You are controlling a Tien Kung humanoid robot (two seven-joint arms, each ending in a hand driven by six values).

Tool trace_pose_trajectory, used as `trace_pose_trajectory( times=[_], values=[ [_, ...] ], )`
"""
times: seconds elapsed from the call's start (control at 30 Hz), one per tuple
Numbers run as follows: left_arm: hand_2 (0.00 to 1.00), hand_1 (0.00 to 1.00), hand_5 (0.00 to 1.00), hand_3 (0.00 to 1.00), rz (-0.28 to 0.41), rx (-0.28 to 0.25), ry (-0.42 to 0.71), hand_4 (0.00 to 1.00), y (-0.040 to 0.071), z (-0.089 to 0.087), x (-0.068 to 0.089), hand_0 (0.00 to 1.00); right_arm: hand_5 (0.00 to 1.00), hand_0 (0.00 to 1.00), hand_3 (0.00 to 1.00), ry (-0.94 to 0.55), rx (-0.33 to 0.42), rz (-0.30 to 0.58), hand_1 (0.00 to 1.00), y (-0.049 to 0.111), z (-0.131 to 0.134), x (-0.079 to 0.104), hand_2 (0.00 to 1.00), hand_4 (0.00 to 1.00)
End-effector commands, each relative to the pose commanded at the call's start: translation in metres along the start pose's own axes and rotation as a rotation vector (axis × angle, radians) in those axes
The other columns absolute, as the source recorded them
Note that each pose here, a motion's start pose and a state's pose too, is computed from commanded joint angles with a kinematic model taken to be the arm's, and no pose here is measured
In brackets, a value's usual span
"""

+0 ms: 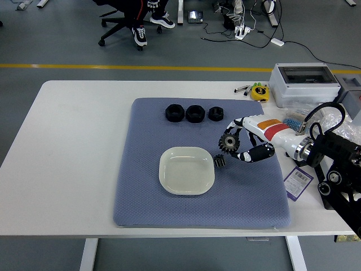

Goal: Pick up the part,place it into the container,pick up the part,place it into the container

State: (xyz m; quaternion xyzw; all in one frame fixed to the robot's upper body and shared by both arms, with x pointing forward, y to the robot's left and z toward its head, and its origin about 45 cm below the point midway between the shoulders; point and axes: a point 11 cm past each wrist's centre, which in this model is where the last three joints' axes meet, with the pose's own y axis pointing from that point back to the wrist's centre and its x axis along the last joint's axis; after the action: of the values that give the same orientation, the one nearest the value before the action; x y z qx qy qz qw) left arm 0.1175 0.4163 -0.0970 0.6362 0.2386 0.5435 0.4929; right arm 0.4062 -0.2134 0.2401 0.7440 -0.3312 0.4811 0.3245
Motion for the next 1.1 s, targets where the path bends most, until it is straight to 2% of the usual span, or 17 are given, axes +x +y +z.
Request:
trace_pose_trajectory(
  times=[0.13,0.37,0.7,0.73,0.9,0.93,1.1],
  values=[
    [0.628,0.653,0.571,0.549,0.003,0.004,-0.002,0.605,0.0,-0.001,0.001,0.68,0.119,0.114,0.41,0.004,-0.005,-0.004,0.186,0.001,0.002,0.002,0.319,0.701],
    [0.629,0.654,0.571,0.55,0.002,0.008,-0.007,0.605,0.0,-0.003,0.001,0.68,0.121,0.117,0.414,0.002,0.041,-0.021,0.193,-0.004,-0.014,-0.002,0.326,0.702],
    [0.63,0.653,0.57,0.549,0.001,0.01,-0.007,0.605,0.0,-0.003,0.0,0.68,0.138,0.127,0.418,0.012,0.168,-0.086,0.201,-0.024,-0.063,-0.019,0.338,0.689],
    [0.63,0.652,0.57,0.55,0.0,0.01,-0.008,0.606,0.0,-0.004,-0.001,0.68,0.241,0.136,0.433,0.015,0.183,-0.098,0.221,-0.027,-0.069,-0.022,0.37,0.569],
    [0.63,0.652,0.57,0.55,-0.002,0.012,-0.011,0.606,0.0,-0.005,-0.002,0.68,0.241,0.136,0.433,0.066,0.212,-0.159,0.221,-0.039,-0.083,-0.039,0.37,0.569],
    [0.631,0.653,0.57,0.55,-0.002,0.013,-0.012,0.606,0.0,-0.005,-0.002,0.68,0.36,0.211,0.629,0.079,0.213,-0.168,0.291,-0.041,-0.084,-0.041,0.482,0.888],
    [0.631,0.653,0.57,0.55,-0.001,0.018,-0.014,0.606,0.0,-0.007,-0.001,0.68,0.36,0.211,0.629,0.132,0.202,-0.217,0.291,-0.048,-0.084,-0.053,0.482,0.888]
  ],
)
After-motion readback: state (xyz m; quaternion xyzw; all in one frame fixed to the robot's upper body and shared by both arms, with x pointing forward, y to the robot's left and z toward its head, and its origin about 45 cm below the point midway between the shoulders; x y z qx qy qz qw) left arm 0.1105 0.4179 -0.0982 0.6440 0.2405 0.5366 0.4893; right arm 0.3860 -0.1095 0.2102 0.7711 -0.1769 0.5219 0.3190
